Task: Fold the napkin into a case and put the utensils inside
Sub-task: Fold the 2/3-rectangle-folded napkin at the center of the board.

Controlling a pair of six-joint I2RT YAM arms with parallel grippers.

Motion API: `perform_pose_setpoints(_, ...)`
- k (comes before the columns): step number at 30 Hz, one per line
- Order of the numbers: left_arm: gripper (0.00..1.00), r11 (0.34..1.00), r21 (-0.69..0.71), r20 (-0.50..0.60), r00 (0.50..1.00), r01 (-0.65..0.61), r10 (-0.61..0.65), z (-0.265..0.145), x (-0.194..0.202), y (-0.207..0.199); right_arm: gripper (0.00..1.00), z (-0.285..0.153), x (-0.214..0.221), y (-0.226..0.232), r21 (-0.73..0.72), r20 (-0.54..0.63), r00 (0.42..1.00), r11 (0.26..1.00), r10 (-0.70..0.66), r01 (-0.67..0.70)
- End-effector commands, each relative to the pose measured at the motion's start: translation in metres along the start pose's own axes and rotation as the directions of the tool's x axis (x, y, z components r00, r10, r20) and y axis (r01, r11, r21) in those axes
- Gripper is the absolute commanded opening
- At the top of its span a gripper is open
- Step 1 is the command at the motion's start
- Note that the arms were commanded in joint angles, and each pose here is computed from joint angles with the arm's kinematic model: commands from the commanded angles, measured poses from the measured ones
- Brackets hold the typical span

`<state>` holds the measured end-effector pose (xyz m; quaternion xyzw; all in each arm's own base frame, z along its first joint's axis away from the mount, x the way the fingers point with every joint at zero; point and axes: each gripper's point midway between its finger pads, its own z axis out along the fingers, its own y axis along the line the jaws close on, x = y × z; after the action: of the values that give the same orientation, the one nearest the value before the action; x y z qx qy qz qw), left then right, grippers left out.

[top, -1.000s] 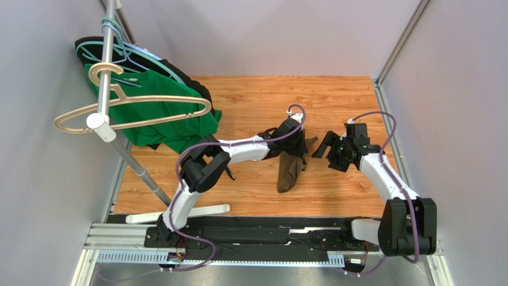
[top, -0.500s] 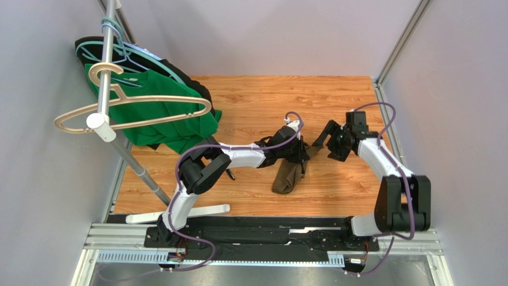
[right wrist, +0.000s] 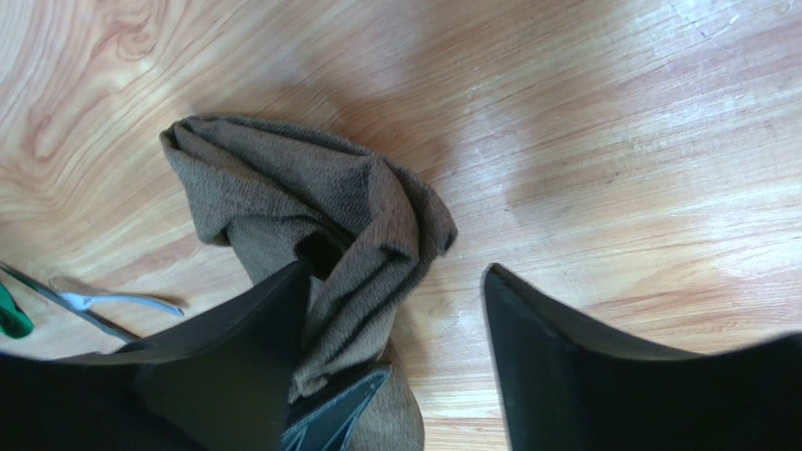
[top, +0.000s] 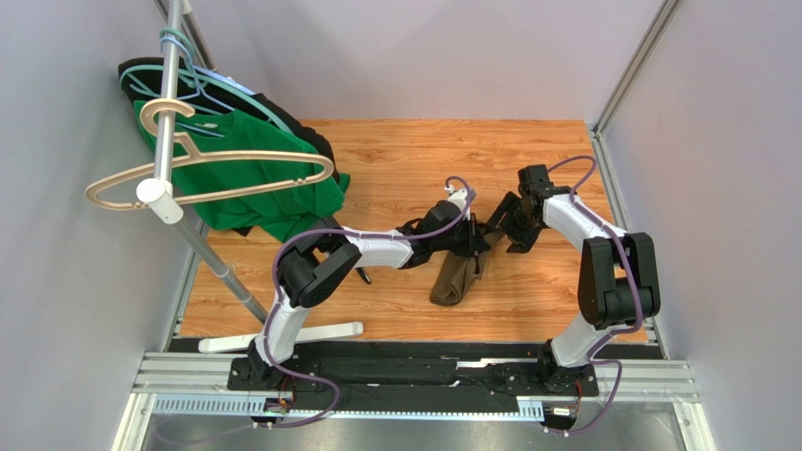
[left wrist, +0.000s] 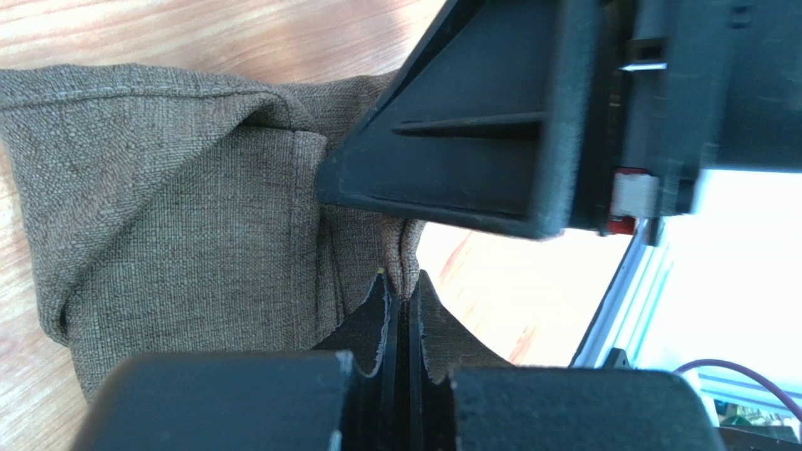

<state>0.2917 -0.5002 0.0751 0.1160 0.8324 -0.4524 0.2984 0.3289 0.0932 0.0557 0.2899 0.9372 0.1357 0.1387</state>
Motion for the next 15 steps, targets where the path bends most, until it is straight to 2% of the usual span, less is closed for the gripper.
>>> perform_pose_setpoints(1, 0.0, 0.994, 0.102, 0.079, 0.996, -0.035, 0.026, -0.01, -0.027, -0.04, 0.65, 0.002, -0.011, 0.008, 0.02, 0.028, 0.999, 0.999, 0.035, -0.035)
perform_pose_setpoints(3, 0.0, 0.994, 0.098, 0.063, 0.997, -0.039, 0.033, -0.007, -0.023, -0.041, 0.6, 0.006, -0.009, 0.009, 0.028, 0.018, 1.0, 0.999, 0.024, -0.025)
perform_pose_setpoints(4, 0.0, 0.994, 0.094, 0.065, 0.997, -0.05, 0.044, -0.005, -0.024, -0.043, 0.52, 0.007, -0.008, 0.008, 0.032, 0.015, 1.0, 0.999, 0.023, -0.024)
perform_pose_setpoints(5, 0.0, 0.996, 0.08, 0.055, 0.997, -0.05, 0.045, -0.004, -0.021, -0.04, 0.49, 0.007, -0.006, 0.008, 0.035, 0.015, 1.0, 0.999, 0.018, -0.018)
perform_pose_setpoints(8, 0.0, 0.997, 0.053, 0.043, 0.997, -0.061, 0.059, -0.001, -0.018, -0.036, 0.46, 0.006, -0.007, 0.002, 0.06, 0.035, 0.999, 0.998, -0.009, 0.007)
perform_pose_setpoints(9, 0.0, 0.997, 0.048, 0.039, 0.997, -0.064, 0.062, 0.0, -0.018, -0.035, 0.39, 0.005, -0.009, -0.001, 0.069, 0.049, 0.999, 0.998, -0.018, 0.014)
perform_pose_setpoints(10, 0.0, 0.996, 0.046, 0.037, 0.997, -0.072, 0.07, 0.001, -0.018, -0.036, 0.27, 0.004, -0.009, 0.0, 0.067, 0.049, 0.999, 0.998, -0.022, 0.019)
perform_pose_setpoints(13, 0.0, 0.995, 0.036, 0.013, 0.995, -0.095, 0.094, 0.004, -0.014, -0.036, 0.03, 0.005, -0.009, 0.001, 0.064, 0.044, 0.999, 0.998, -0.026, 0.024)
perform_pose_setpoints(14, 0.0, 0.995, 0.02, -0.017, 0.995, -0.102, 0.102, 0.004, -0.008, -0.034, 0.0, 0.006, -0.009, 0.002, 0.064, 0.041, 0.999, 0.998, -0.028, 0.025)
perform_pose_setpoints(15, 0.05, 0.993, 0.04, -0.021, 0.993, -0.113, 0.114, 0.005, -0.012, -0.041, 0.0, 0.007, -0.01, 0.001, 0.067, 0.038, 0.999, 0.997, -0.031, 0.028)
